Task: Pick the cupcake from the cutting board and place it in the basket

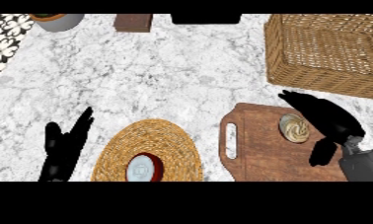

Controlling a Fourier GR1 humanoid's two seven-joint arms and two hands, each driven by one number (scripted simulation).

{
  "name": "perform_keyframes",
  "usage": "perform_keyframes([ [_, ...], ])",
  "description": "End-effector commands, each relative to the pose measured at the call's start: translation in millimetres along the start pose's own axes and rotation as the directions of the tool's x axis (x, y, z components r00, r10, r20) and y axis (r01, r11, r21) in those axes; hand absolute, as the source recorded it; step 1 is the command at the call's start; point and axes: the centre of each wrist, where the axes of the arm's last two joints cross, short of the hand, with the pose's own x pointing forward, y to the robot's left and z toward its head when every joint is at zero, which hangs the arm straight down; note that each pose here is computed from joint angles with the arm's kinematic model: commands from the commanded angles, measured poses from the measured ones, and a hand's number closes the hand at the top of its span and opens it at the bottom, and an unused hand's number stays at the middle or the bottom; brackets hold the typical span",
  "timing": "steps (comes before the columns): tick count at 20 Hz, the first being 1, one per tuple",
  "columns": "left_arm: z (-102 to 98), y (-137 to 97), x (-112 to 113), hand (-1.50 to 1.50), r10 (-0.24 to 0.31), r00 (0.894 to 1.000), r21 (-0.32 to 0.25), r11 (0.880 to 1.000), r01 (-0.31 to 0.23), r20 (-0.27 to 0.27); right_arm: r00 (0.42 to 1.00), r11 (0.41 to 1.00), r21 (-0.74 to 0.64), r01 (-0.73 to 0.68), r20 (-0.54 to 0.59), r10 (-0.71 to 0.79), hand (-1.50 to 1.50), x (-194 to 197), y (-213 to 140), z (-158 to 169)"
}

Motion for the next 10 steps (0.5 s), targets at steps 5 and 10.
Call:
perform_keyframes([
  [5,7,4,-7,0.00,0.007,0.996,-0.010,1.000,-0.008,-0.089,1.000,1.000,-0.023,0.017,0.005,-0.017,-1.50,-10,18,-5],
  [10,-10,9,-28,0.00,0.015,0.995,-0.013,1.000,-0.017,-0.100,1.000,1.000,0.001,-0.010,0.002,0.010,1.50,-3,7,-27],
])
